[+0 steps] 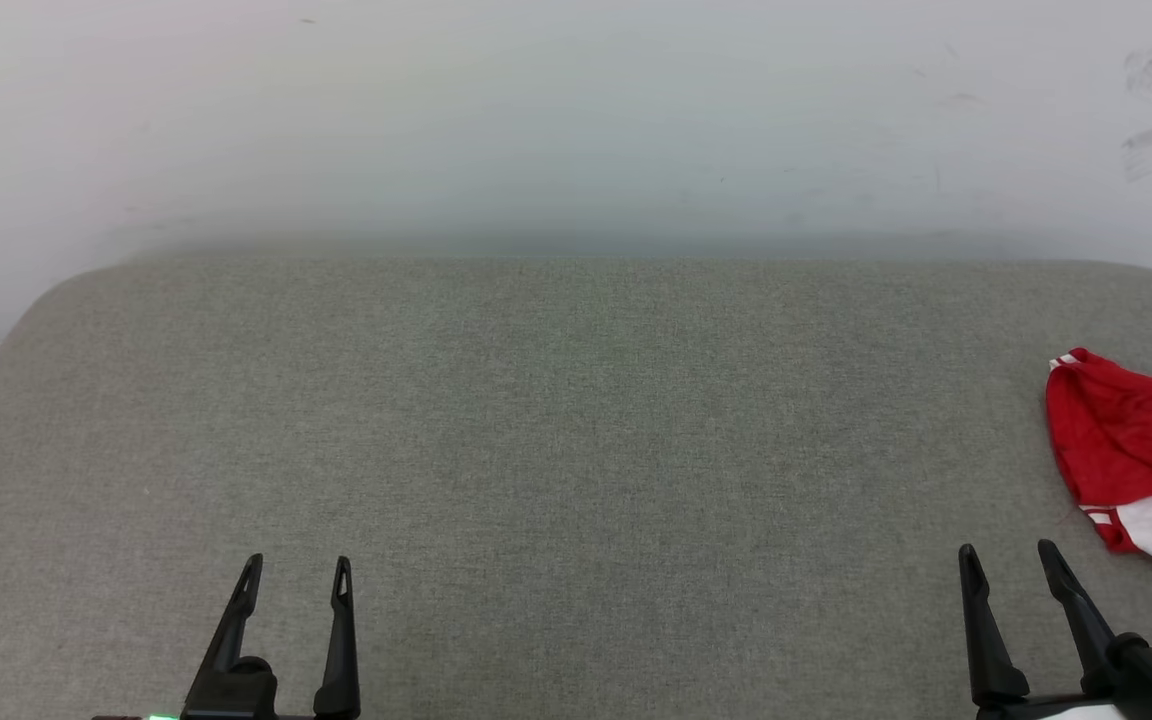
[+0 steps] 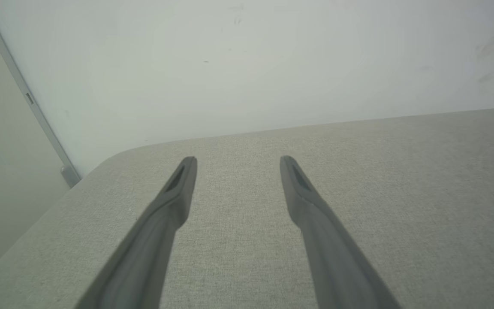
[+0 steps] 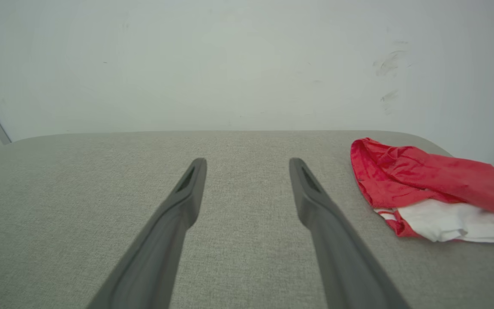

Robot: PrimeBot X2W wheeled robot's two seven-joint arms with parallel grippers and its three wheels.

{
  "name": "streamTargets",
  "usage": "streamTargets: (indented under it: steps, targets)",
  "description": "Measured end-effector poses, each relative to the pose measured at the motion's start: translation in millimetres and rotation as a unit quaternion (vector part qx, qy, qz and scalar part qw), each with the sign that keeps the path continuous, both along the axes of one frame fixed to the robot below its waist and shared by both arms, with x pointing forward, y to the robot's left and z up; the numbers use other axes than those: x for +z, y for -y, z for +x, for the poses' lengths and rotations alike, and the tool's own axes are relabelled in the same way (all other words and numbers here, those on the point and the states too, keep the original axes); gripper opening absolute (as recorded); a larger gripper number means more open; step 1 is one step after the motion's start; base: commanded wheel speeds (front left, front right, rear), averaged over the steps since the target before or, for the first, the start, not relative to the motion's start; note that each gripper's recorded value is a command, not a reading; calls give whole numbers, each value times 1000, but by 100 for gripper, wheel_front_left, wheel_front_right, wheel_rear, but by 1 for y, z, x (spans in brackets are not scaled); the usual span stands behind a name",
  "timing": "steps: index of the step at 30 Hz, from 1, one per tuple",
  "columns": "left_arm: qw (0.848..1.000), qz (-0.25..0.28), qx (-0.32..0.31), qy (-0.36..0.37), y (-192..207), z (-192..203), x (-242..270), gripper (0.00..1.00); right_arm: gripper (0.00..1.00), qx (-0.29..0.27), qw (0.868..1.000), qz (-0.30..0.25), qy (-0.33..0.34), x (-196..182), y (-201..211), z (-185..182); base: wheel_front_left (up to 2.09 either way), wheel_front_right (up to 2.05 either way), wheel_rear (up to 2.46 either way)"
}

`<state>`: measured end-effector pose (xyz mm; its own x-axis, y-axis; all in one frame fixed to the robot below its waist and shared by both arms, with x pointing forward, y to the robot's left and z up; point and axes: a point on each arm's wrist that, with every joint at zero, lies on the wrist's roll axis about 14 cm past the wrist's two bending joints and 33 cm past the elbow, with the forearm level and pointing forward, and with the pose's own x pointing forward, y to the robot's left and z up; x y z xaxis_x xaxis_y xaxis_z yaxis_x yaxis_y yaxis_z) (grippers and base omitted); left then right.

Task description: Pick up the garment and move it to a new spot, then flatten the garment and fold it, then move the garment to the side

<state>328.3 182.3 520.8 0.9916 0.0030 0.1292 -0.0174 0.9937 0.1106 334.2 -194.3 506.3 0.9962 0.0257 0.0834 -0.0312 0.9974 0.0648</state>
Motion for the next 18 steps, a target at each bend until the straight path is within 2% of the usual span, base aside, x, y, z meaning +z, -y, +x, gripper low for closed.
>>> streamTargets:
  steps: [3, 4, 10, 18]
  targets:
    - [1000, -1, 2, -3, -1, 0, -2, 100, 100, 2, 1000, 1, -1, -1, -2, 0, 0, 0, 0]
    - [1000, -1, 1, -4, -1, 0, -3, 0, 0, 3, 1000, 1, -1, -1, -2, 0, 0, 0, 0]
    - [999, -5, 1, -39, 0, -4, -24, 0, 0, 1, 999, 7, -31, -19, -2, -4, 0, 0, 0]
    - [994, -93, 10, -65, -6, -3, -33, 0, 0, -12, 995, 86, -46, -25, 2, -3, 0, 0, 0]
